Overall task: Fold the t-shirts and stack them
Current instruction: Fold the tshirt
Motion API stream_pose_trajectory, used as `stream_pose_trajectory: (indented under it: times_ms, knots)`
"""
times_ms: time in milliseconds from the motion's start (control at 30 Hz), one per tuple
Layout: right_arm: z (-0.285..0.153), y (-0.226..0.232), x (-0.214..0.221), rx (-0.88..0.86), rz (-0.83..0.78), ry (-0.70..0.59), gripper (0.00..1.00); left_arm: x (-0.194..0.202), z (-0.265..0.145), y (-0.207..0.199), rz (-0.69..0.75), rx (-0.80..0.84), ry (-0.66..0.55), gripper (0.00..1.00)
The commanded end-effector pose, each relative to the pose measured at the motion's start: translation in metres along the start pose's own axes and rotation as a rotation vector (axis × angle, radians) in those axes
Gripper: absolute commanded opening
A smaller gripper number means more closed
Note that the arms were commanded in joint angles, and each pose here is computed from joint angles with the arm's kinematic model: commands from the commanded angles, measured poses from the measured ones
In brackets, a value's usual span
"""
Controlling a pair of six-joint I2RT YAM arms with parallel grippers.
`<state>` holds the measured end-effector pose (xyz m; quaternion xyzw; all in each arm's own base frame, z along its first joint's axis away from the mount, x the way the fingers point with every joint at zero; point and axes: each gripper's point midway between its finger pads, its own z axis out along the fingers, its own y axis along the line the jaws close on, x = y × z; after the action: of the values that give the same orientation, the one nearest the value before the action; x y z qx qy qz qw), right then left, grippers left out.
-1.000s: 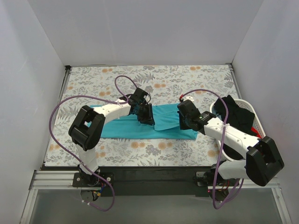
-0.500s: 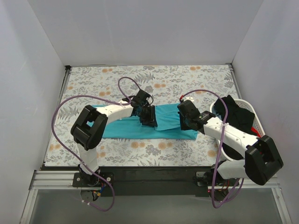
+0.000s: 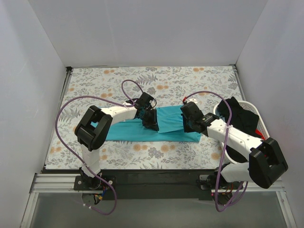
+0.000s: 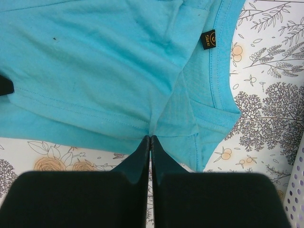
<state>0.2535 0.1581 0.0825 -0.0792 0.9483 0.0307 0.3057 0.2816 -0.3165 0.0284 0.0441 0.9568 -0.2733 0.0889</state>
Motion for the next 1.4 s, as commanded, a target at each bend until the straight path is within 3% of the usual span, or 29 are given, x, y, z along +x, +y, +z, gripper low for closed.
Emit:
stream_pose_trajectory:
  times_ms: [0, 533, 1367]
  knots:
    - [-0.005, 0.001, -0.015, -0.001, 0.006, -0.037, 0.02, -0.021, -0.026, -0.032, 0.046, 0.080, -0.083, 0.12]
    - [-0.006, 0.001, -0.007, -0.018, -0.001, -0.018, 0.01, -0.027, -0.047, -0.042, 0.027, 0.080, -0.104, 0.00]
    - [0.006, 0.025, 0.037, -0.133, -0.028, 0.093, 0.01, -0.011, -0.035, -0.011, -0.025, -0.002, -0.056, 0.00]
